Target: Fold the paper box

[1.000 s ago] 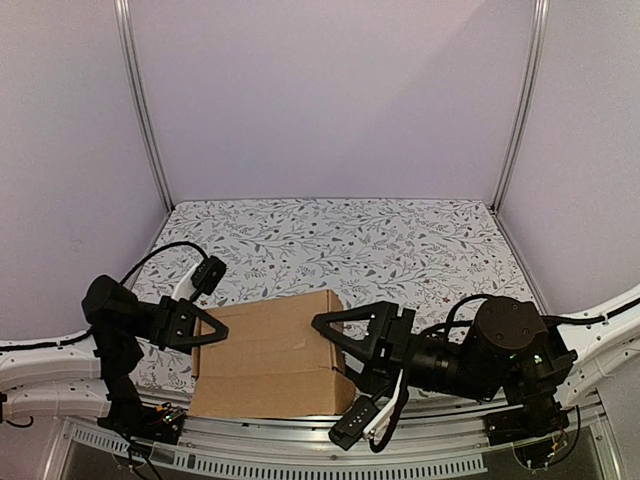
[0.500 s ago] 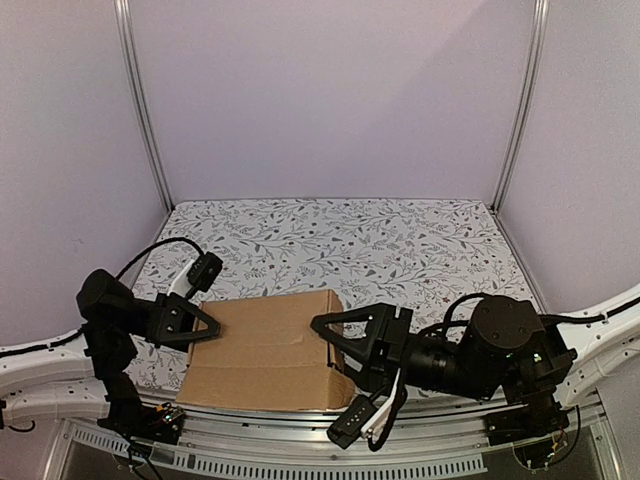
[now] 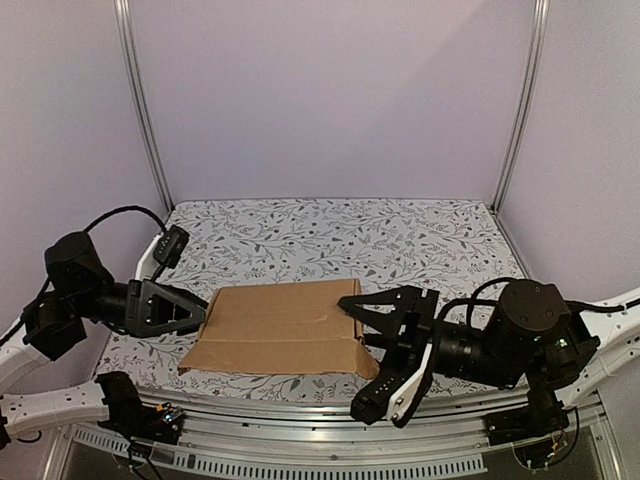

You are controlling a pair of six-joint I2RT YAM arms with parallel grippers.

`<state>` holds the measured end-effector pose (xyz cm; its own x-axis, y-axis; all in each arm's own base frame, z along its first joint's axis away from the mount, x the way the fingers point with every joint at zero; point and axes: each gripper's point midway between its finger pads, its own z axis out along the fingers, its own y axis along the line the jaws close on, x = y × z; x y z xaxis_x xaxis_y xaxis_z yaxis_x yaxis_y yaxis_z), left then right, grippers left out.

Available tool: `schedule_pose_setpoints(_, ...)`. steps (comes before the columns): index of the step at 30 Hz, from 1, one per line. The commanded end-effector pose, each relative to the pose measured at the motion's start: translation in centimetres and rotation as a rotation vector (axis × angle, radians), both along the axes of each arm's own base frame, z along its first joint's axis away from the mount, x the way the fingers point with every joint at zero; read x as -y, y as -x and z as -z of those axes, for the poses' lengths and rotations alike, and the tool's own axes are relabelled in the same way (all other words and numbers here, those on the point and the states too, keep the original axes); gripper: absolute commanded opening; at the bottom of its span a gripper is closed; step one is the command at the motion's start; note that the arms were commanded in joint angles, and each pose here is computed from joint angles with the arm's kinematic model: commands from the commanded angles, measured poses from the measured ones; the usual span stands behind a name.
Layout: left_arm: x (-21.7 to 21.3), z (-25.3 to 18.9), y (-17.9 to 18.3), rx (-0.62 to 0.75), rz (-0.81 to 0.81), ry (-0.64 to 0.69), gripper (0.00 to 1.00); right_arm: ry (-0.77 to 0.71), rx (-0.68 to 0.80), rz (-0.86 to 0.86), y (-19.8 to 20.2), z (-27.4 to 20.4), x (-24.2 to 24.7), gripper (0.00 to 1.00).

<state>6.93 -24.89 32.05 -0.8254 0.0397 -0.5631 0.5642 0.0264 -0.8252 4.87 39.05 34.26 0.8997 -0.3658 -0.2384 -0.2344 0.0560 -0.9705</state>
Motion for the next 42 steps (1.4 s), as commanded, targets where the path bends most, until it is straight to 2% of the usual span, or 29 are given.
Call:
schedule_pose_setpoints(1, -2.5, 1.8, -2.1, 0.125, -0.200, -0.196, 0.97, 0.107, -0.233, 0.049, -1.2, 3.2, 1.5, 0.41)
schedule_pose_setpoints(8, -4.1, 0.9, -2.9, 0.214, -0.305, -0.208, 0.95, 0.080, -0.602, 0.070, -3.0, 3.8, 2.6, 0.39)
schedule_pose_setpoints(16, -2.4, 4.4, -3.5, 0.135, -0.235, -0.303, 0.83, 0.007, -1.021, 0.129, -5.2, 6.0, 2.6, 0.36)
schedule_pose_setpoints(21, -2.4, 5.1, -4.8, 0.136, -0.288, -0.350, 0.82, 0.002, -1.214, 0.175, -5.9, 8.5, 2.4, 0.36)
schedule_pose_setpoints(24, -2.7, 5.1, -5.8, 0.153, -0.337, -0.380, 0.79, 0.001, -1.290, 0.179, -5.7, 9.9, 2.4, 0.35)
schedule_pose_setpoints(31, -2.0, 5.1, -6.9, 0.174, -0.339, -0.424, 0.70, 0.000, -1.392, 0.251, -6.2, 13.0, 2.5, 0.35)
schedule_pose_setpoints(36, -1.6, 7.9, -8.5, 0.147, -0.368, -0.522, 0.58, -0.036, -1.427, 0.274, -6.9, 14.2, 2.2, 0.35)
schedule_pose_setpoints(39, -0.7, 8.8, -8.6, 0.123, -0.336, -0.538, 0.50, -0.040, -1.423, 0.298, -7.3, 14.9, 2.1, 0.35)
schedule_pose_setpoints(42, -0.7, 9.9, -9.1, 0.137, -0.352, -0.582, 0.46, -0.042, -1.416, 0.319, -7.7, 15.3, 2.0, 0.35)
